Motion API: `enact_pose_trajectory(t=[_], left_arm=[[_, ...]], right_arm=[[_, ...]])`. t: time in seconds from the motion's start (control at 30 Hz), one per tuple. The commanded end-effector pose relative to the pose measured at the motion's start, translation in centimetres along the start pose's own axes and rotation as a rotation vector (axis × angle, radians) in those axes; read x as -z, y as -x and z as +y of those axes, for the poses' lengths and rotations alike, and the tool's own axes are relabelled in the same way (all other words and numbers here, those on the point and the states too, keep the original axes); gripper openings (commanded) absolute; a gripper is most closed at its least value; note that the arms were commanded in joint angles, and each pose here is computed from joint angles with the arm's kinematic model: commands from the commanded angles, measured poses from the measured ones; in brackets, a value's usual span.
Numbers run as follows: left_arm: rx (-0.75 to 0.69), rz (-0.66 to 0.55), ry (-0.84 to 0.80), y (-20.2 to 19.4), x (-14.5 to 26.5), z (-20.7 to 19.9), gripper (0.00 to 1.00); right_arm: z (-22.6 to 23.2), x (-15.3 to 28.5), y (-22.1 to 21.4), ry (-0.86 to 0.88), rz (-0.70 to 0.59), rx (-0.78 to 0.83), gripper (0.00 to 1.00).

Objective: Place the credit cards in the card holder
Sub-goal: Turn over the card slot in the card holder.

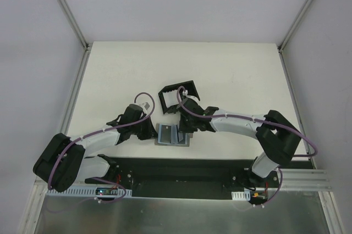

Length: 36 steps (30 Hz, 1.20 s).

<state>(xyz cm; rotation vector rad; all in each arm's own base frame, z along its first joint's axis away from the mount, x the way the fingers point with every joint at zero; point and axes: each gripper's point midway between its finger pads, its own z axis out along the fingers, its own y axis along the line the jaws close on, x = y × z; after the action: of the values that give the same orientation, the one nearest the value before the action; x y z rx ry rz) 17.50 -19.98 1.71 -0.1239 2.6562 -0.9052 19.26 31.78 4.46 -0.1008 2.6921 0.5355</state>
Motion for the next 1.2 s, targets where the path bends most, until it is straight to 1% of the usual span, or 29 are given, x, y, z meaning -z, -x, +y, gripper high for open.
enact_pose_trajectory(t=[0.0,0.13,0.2,0.33,0.43,0.6,0.77,0.83,0.87,0.9,0.97,1.0,1.17], left_arm=[[0.016,0.051,0.051,-1.4,0.0,1.5,0.00],[0.020,0.050,0.056,-1.4,0.0,1.6,0.00],[0.022,0.050,0.061,-1.5,-0.1,1.7,0.00],[0.023,0.049,0.064,-1.5,-0.1,1.8,0.00],[0.028,0.048,0.069,-1.5,-0.1,1.9,0.00],[0.036,0.046,0.083,-1.5,-0.2,2.2,0.00],[0.053,0.040,0.111,-1.8,-0.3,3.0,0.00],[0.057,0.043,0.118,-1.9,-0.4,3.2,0.00],[0.060,0.042,0.126,-1.9,-0.4,3.4,0.00],[0.063,0.043,0.133,-2.0,-0.4,3.6,0.00],[0.064,0.042,0.135,-2.0,-0.4,3.6,0.00],[0.064,0.042,0.135,-2.1,-0.4,3.6,0.00],[0.063,0.042,0.128,-2.1,-0.4,3.6,0.00]], right_arm=[[1.3,-0.7,-0.3,0.051,0.016,0.014,0.00],[3.9,-0.3,0.9,0.162,-0.024,0.025,0.00],[5.7,0.1,0.9,0.240,-0.008,0.031,0.00],[7.4,0.7,1.4,0.298,-0.029,0.050,0.00],[8.3,0.7,1.3,0.323,-0.004,0.057,0.00],[11.0,0.8,1.4,0.442,0.014,0.070,0.01],[13.5,2.7,2.8,0.530,-0.016,0.113,0.00],[12.6,3.6,3.8,0.479,-0.073,0.110,0.01],[11.3,3.7,4.3,0.423,-0.109,0.096,0.00],[9.6,3.8,4.4,0.350,-0.115,0.085,0.01],[5.7,3.8,3.7,0.199,-0.096,0.072,0.01],[4.5,3.9,3.4,0.152,-0.092,0.065,0.01],[0.2,4.7,1.4,0.048,-0.085,0.020,0.00]])
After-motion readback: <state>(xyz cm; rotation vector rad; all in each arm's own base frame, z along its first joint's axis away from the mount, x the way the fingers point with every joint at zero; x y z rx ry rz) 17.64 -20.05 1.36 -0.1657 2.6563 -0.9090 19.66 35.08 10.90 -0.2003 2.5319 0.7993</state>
